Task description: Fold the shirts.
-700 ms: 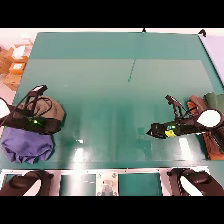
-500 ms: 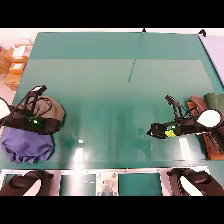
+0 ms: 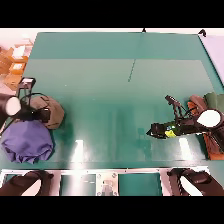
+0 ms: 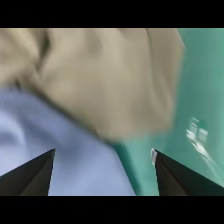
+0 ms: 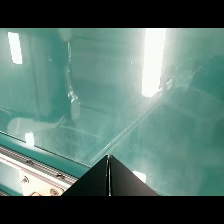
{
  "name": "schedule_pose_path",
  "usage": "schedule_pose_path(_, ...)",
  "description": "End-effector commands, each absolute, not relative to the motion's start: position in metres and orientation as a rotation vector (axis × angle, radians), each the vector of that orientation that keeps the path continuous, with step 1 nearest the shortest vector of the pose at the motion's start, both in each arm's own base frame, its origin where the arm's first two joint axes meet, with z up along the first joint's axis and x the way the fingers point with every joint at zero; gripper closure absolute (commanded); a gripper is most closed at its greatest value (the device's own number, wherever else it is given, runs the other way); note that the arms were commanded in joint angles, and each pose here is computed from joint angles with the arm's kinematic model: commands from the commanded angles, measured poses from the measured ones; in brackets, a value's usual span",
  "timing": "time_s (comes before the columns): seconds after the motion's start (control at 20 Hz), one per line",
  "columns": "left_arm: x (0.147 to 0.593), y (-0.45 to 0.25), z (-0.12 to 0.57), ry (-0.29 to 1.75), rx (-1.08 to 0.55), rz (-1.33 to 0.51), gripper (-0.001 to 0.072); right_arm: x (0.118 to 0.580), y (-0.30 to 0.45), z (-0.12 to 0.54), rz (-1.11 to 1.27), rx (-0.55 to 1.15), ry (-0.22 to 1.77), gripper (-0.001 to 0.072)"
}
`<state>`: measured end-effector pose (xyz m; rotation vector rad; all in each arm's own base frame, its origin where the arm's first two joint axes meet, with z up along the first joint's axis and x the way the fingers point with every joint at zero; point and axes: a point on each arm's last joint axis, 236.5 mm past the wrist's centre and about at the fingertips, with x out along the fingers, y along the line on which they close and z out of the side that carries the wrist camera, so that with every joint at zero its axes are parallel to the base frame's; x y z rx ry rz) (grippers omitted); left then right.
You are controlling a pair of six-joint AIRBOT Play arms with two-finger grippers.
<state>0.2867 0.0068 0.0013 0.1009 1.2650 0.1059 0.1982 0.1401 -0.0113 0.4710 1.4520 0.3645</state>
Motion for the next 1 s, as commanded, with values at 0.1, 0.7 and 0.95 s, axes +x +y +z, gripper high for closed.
schedule_pose_path(0.1, 0.361, 0.022, -0.064, 1.201, 0.322, 0.073, -0.0013, 0.198, 0.140, -0.011, 0.365, 0.471, 1.452, 0.0687)
schedule_pose_path(0.7, 0.417, 0.013, -0.010, 1.221, 0.380, 0.024, 0.0685, 0.201, 0.140, -0.011, 0.362, 0.473, 1.440, 0.0687)
schedule_pose_path(0.95, 0.426, -0.121, 0.206, 0.727, 0.133, -0.334, 0.0685, 0.202, 0.140, -0.011, 0.361, 0.473, 1.437, 0.0686)
